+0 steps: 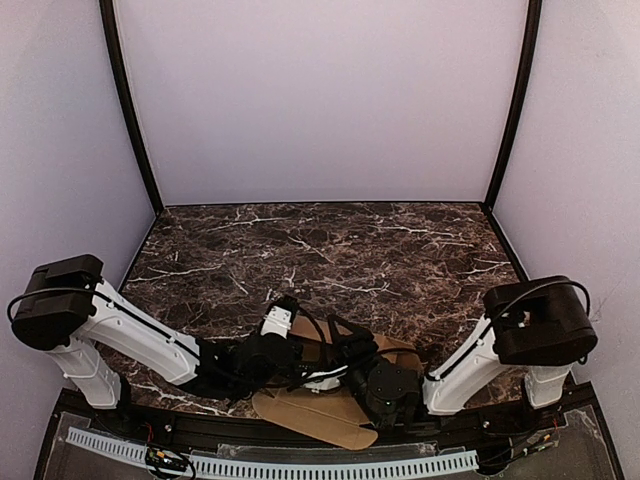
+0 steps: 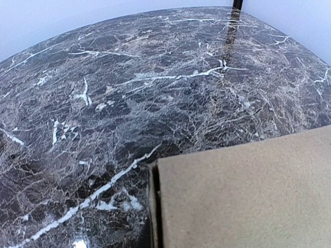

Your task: Fold the paper box

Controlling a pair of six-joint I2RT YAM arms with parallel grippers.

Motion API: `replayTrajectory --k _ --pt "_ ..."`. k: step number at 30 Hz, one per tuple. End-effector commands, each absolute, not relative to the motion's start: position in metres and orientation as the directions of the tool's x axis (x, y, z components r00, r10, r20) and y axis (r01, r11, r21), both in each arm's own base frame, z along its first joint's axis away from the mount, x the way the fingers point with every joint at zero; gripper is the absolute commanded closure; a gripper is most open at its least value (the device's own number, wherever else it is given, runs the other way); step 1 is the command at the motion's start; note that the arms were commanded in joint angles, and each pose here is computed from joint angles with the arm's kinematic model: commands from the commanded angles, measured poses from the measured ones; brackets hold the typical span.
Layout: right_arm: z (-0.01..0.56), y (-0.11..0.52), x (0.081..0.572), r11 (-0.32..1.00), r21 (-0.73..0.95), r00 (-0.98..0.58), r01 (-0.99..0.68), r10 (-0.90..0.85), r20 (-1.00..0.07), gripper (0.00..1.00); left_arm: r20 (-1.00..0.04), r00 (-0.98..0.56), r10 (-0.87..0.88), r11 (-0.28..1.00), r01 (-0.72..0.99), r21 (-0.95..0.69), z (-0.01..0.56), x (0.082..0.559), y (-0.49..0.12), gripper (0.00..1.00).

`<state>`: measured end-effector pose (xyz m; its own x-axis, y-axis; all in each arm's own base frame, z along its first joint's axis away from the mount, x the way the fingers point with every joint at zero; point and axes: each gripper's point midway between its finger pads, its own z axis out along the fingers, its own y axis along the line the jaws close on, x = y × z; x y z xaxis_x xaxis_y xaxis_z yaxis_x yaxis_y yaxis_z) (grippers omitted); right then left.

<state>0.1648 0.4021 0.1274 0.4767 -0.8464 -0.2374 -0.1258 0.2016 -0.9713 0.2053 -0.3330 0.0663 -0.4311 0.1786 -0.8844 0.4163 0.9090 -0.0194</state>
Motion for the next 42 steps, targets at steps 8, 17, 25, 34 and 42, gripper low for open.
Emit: replayTrajectory --k 8,17,25,34,42 --pt "0.146 0.397 0.127 0.291 -0.739 0.403 -0.607 -0.688 -0.603 0.19 -0.911 -0.340 0.232 0.852 0.524 0.021 0.085 0.241 -0.352 0.99" --pt "0.183 0.364 0.091 0.248 -0.434 0.239 -0.866 -0.558 -0.794 0.11 -0.905 -0.341 0.256 0.767 0.641 -0.024 0.079 0.254 -0.367 0.99" --pt "0.211 0.347 0.139 0.380 -0.204 -0.006 -0.902 -0.483 -0.876 0.22 -0.894 -0.259 0.365 0.614 0.789 0.022 0.065 0.236 -0.393 0.99" --pt "0.202 0.351 0.178 0.426 0.076 -0.257 -0.901 -0.385 -0.887 0.67 -0.885 -0.241 0.400 0.565 0.825 0.031 0.055 0.229 -0.400 0.99" --pt "0.183 0.368 0.196 0.442 0.216 -0.372 -0.871 -0.306 -0.876 1.00 -0.880 -0.267 0.393 0.579 0.815 0.011 0.047 0.231 -0.400 0.99"
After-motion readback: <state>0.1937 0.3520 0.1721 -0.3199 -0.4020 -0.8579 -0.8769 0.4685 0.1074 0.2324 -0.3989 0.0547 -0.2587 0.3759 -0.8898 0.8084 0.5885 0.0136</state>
